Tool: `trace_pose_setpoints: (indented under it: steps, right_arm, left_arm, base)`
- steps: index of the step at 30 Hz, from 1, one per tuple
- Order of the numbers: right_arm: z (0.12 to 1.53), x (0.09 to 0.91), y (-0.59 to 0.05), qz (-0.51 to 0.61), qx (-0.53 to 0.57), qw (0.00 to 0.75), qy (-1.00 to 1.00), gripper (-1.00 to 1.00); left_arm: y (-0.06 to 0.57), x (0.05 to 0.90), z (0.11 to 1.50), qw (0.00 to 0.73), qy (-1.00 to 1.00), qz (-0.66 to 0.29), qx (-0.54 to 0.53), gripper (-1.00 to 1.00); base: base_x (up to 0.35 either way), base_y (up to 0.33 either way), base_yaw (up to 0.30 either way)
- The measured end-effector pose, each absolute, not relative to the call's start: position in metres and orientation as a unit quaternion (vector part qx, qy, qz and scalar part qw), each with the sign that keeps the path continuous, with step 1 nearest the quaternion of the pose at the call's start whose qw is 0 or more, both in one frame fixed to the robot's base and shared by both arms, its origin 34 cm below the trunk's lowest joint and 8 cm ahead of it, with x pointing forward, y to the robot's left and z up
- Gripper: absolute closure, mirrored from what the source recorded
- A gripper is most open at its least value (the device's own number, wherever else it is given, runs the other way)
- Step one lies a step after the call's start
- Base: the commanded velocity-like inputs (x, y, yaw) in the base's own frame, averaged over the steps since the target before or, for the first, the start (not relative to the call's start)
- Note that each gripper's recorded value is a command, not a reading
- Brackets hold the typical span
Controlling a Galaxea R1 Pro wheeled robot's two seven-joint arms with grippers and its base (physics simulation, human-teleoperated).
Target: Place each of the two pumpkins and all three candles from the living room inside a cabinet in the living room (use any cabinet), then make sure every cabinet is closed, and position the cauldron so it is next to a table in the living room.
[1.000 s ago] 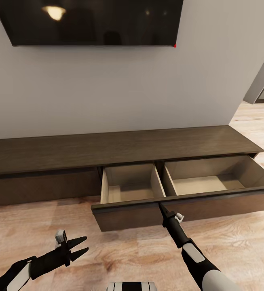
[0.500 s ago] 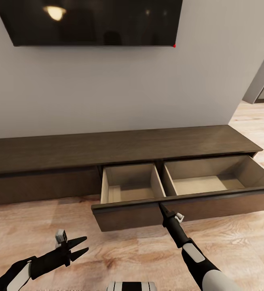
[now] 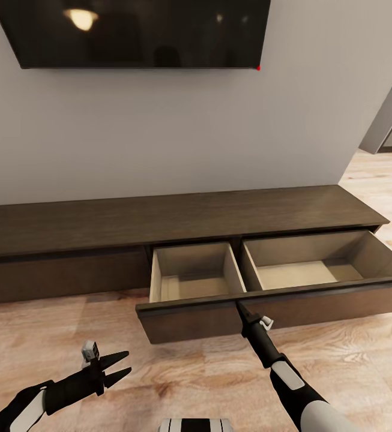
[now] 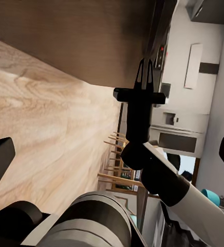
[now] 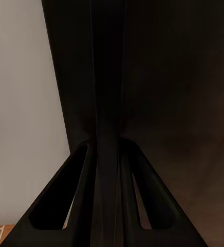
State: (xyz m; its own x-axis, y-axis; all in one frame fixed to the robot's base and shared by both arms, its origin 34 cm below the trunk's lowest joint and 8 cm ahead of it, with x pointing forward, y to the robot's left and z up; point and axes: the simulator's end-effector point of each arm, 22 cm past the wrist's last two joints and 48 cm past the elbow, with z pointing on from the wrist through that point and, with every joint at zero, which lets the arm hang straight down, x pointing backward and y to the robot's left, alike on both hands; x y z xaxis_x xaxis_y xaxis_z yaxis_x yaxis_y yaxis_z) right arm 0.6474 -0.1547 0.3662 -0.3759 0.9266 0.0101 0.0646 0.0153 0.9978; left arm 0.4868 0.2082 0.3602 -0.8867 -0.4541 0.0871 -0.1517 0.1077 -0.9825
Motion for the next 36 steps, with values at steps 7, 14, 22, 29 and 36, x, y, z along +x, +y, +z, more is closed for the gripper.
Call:
trace_pose_setpoints:
  steps: [7, 14, 22, 29, 36]
  right_arm:
    - [0.3662, 0.6471, -0.1547, 0.569, 0.409, 0.379, 0.604, 1.00]
    - [0.3662, 0.6475, -0.1547, 0.569, 0.411, 0.379, 0.603, 1.00]
    - [0.3662, 0.6471, -0.1548, 0.569, 0.409, 0.379, 0.604, 1.00]
    - [0.3662, 0.6471, -0.1548, 0.569, 0.409, 0.379, 0.604, 1.00]
    - [0.3661, 0.6523, -0.1547, 0.566, 0.425, 0.379, 0.597, 1.00]
  left_arm:
    - [0.2082, 0.4868, 0.3603, 0.119, 0.735, -0.635, -0.206, -1.00]
    - [0.2082, 0.4868, 0.3602, 0.119, 0.735, -0.635, -0.206, -1.00]
    - [0.2082, 0.4868, 0.3603, 0.119, 0.735, -0.635, -0.206, -1.00]
    - [0.2077, 0.4868, 0.3603, 0.119, 0.734, -0.636, -0.206, -1.00]
    - [0.2073, 0.4868, 0.3604, 0.119, 0.734, -0.636, -0.206, -1.00]
  base:
    - [-0.005, 0.000, 0.000]
    - [-0.020, 0.000, 0.000]
    - [-0.006, 0.000, 0.000]
    - [0.000, 0.000, 0.000]
    - [-0.044, 0.000, 0.000]
